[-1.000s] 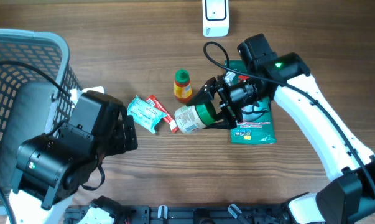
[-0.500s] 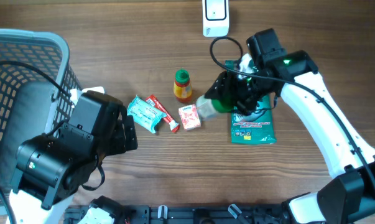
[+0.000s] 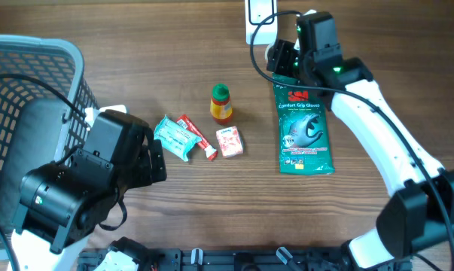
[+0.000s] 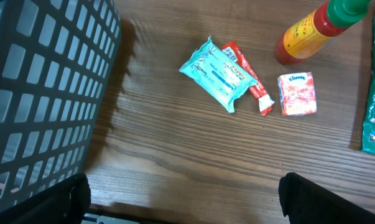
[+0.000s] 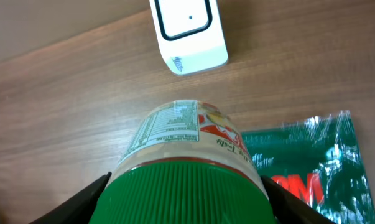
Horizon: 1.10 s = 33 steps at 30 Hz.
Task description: Scan the item barcode
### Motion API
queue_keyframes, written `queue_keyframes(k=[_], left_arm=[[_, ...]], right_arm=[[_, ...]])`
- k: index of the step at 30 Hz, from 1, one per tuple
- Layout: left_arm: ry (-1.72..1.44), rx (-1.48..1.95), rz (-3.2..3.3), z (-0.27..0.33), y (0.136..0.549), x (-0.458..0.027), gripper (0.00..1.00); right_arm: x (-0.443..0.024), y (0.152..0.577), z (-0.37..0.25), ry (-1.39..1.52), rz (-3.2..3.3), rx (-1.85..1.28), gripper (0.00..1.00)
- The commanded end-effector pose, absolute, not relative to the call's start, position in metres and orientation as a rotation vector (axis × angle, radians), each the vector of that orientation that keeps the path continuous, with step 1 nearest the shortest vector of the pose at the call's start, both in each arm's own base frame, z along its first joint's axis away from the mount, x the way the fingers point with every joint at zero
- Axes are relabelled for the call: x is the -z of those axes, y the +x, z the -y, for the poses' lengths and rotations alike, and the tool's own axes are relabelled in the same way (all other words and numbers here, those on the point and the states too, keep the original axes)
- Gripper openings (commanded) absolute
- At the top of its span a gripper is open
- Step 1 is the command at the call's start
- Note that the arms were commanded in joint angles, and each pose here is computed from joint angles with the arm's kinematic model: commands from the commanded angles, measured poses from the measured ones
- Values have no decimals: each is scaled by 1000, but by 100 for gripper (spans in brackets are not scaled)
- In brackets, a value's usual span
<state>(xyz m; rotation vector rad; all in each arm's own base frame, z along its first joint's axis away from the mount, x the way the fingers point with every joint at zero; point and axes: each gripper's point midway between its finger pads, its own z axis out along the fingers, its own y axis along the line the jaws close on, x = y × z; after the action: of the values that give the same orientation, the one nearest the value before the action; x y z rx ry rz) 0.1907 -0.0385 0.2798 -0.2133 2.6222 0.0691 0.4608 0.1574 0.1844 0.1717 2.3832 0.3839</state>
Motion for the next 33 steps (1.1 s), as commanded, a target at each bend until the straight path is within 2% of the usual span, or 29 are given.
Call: queue_keyframes(k=[1, 7, 11, 14, 22, 24, 29, 31, 33], left_arm=[[-239, -78, -2611, 36, 191, -280, 100], [-239, -78, -2611, 36, 191, -280, 100], [-239, -78, -2611, 36, 191, -280, 100], [-239, -78, -2611, 36, 191, -280, 100], [-239, -78, -2611, 36, 191, -280, 100], [-239, -78, -2611, 36, 191, -280, 100], [-239, -79, -2612, 36, 191, -280, 100], [-239, -78, -2611, 36, 191, -280, 100], [-239, -78, -2611, 36, 191, -280, 100]], right_arm=[[-181, 487, -171, -6, -2312, -373, 49], [-183, 550, -189, -156, -2041, -335, 53], [-172, 590, -202, -143, -1835, -372, 60], [-180, 605, -207, -131, -1678, -396, 65], [-195, 625, -194, -114, -1618, -335, 63], [-208, 626, -171, -23, -1646, -350, 62], [-271, 613, -64, 109, -1696, -214, 62], [-279, 596, 12, 225, -1766, -109, 62], [-265, 571, 96, 380, -1859, 15, 64]])
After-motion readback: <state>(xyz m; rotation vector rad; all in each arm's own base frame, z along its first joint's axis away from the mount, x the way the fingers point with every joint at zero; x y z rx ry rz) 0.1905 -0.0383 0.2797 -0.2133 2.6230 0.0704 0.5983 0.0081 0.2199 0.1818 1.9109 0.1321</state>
